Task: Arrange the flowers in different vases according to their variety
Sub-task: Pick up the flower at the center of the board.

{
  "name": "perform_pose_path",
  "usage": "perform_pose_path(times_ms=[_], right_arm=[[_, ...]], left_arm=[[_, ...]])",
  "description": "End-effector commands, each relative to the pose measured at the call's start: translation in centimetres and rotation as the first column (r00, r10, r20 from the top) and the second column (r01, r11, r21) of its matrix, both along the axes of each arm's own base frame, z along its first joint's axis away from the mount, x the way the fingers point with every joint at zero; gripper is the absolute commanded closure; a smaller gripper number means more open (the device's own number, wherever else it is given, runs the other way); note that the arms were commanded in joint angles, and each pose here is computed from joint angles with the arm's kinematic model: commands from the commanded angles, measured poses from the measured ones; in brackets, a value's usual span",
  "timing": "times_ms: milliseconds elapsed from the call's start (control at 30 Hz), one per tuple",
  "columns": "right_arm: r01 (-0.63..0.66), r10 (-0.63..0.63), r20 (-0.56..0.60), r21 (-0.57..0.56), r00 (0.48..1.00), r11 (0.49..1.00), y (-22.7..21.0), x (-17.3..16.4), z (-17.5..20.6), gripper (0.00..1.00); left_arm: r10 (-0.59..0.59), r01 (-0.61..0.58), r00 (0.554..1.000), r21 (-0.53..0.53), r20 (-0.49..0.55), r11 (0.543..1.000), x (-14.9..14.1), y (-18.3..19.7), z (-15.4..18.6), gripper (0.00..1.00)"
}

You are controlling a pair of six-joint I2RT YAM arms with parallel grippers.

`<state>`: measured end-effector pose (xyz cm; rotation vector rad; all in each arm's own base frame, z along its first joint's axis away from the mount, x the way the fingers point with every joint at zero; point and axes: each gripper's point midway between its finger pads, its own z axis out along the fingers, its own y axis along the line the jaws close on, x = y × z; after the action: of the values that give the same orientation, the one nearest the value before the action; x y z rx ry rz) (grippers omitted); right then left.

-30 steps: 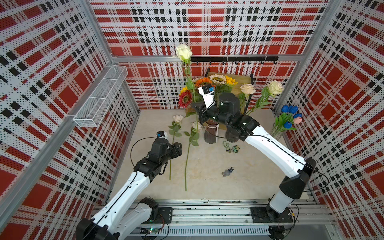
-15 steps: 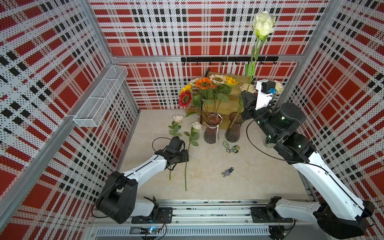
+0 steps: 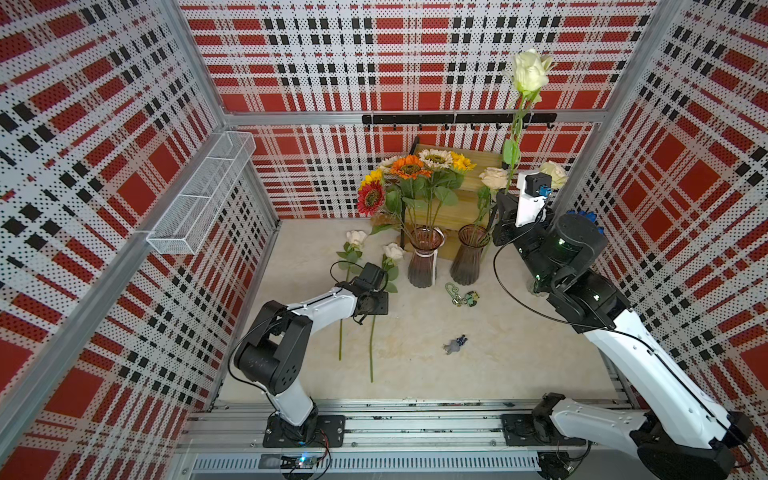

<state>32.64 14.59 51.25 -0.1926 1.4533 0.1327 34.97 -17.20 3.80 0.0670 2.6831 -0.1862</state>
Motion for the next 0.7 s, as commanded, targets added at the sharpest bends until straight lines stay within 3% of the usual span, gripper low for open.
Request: perform_pose_path(times_ms=[0, 333, 667], right_arm=[[0.053, -0.054, 0.064, 0.026, 0.996, 0.998, -1.7, -0.3, 1.6, 1.00], [0.077, -0.088, 0.209, 0.059, 0.974, 0.995, -1.7, 1.5, 0.5, 1.00], [0.080, -0.099, 0.176, 0.113, 0.979, 0.990, -2.9, 5.8, -1.8, 1.00]], left_arm=[[-0.001, 0.000, 1.000, 0.098, 0.012, 0.995, 0.5, 0.7, -0.3, 0.43], [0.002, 0.002, 1.000, 0.160, -0.027, 0.987, 0.3, 1.0, -2.5, 0.50], [0.012, -0.014, 1.000, 0.159, 0.012, 0.987, 1.0, 0.9, -1.0, 0.77]])
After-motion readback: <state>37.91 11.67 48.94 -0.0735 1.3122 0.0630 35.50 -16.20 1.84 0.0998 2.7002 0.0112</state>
